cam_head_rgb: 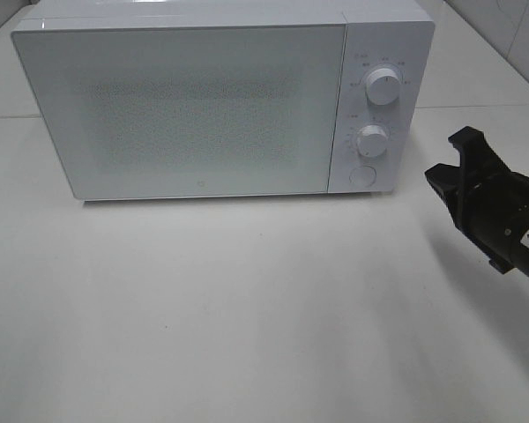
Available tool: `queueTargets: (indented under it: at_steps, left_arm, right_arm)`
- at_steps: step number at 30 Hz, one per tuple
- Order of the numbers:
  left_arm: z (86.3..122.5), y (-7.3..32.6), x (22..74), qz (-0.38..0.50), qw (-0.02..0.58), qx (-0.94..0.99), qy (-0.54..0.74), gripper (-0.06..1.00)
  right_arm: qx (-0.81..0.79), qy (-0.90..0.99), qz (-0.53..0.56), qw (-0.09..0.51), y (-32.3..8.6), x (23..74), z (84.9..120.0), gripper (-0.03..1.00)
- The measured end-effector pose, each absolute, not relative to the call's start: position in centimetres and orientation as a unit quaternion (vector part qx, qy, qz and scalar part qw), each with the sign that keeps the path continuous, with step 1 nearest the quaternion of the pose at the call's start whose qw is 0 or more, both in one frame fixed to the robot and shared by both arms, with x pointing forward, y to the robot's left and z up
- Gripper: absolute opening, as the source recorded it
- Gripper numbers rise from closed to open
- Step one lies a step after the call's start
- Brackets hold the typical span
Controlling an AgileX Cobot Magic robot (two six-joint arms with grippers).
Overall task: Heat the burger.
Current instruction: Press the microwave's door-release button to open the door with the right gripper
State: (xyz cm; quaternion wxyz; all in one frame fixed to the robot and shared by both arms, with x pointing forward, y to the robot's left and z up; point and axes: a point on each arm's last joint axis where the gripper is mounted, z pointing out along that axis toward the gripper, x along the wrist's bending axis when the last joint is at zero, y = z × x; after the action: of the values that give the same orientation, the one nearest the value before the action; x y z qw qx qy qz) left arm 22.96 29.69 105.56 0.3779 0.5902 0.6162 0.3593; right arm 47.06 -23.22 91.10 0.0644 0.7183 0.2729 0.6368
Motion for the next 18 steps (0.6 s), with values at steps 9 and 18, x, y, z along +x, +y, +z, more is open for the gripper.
queueTargets:
  at_steps: [9, 18]
  left_arm:
    - [105.6, 29.7, 23.0, 0.359, 0.378, 0.59, 0.616, 0.99]
    - [105.6, 29.7, 23.0, 0.359, 0.378, 0.59, 0.616, 0.99]
  right_arm:
    - [0.762, 0.201, 0.615, 0.02, -23.3, 48.0, 90.8, 0.02]
    - [0.79, 0.15, 0.594, -0.01, -22.6, 49.0, 89.6, 0.02]
